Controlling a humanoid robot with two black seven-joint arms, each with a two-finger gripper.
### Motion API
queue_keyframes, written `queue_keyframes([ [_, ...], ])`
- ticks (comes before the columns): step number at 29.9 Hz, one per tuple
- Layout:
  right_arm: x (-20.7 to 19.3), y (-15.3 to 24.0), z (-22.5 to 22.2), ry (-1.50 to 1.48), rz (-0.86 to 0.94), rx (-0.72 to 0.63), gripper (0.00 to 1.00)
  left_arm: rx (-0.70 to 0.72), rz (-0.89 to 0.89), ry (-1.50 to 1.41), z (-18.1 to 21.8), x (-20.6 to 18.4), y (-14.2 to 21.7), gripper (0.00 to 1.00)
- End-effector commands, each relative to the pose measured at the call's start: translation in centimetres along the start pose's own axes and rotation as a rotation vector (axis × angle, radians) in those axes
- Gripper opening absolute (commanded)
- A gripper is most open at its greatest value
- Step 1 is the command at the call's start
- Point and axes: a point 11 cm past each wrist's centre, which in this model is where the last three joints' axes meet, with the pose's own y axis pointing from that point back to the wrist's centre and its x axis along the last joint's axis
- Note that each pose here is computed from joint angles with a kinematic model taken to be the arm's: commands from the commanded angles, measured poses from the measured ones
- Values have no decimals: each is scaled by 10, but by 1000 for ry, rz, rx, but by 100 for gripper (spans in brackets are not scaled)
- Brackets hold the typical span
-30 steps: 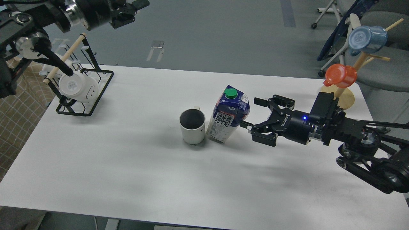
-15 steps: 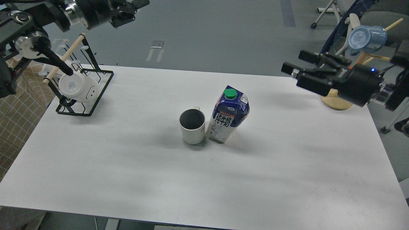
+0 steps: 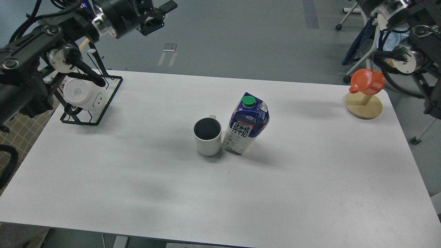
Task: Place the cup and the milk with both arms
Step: 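Open the right gripper and withdraw the right arm from the carton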
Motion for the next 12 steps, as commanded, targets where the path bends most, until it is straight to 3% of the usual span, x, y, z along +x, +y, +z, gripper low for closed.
queue_keyframes([
  [1, -20, -12, 29, -129, 77, -43, 100, -9, 111, 112, -28, 14, -5, 99],
  [12, -44, -7, 51, -251, 92, -63, 100, -4, 170, 237, -57, 8, -13, 99],
])
